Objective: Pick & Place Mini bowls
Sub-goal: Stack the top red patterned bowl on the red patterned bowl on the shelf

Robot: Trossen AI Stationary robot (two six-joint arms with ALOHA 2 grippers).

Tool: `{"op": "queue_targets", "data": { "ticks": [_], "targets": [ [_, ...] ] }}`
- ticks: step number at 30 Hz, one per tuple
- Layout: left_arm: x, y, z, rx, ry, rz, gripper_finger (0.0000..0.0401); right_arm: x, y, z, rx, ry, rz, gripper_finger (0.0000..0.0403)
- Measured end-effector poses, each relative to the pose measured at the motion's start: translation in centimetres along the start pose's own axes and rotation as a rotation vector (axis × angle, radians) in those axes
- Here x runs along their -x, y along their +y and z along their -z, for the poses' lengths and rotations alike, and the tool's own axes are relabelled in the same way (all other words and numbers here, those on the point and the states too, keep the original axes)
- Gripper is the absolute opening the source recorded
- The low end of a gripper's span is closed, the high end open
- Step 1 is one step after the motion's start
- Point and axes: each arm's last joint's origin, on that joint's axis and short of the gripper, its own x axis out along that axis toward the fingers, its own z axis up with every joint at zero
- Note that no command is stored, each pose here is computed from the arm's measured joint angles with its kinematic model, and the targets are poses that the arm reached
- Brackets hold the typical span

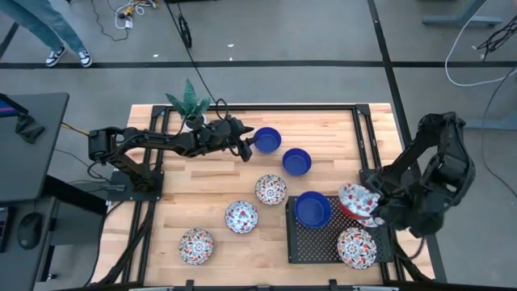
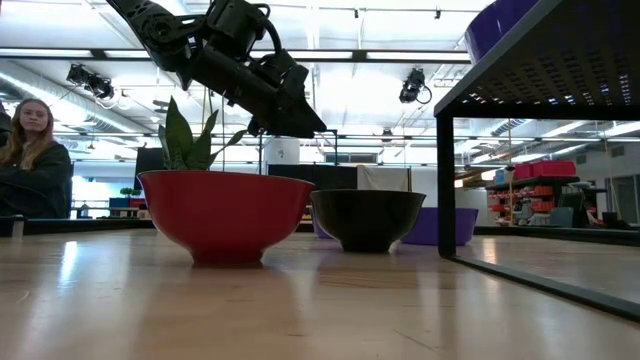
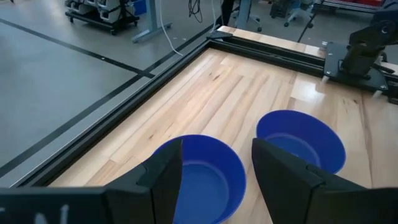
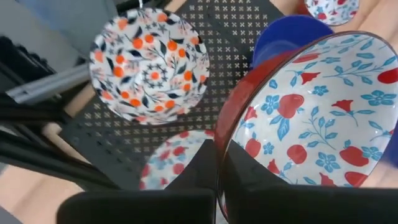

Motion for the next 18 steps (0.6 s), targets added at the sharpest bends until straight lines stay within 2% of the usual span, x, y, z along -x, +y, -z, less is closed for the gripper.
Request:
{"op": "queue_targets", "data": {
  "ticks": [9,13,18],
  "targets": [
    [0.0,0.0,0.0,-0.003,0.000,-0.002,0.0197,0.2,1.7,0.5,-0.189,-0.003,-0.039,0.0000],
    [0.0,0.0,0.0,-0.005,0.000,-0.002,0.0197,-1.1,2.4,1.2,-0.234,0.080,-0.072,0.0000],
    [0.0,0.0,0.0,-0.005,0.000,-0.002,0.0197,-2.5,3.1,1.9,-0.250,0.142,-0.058,0.0000]
  ]
}}
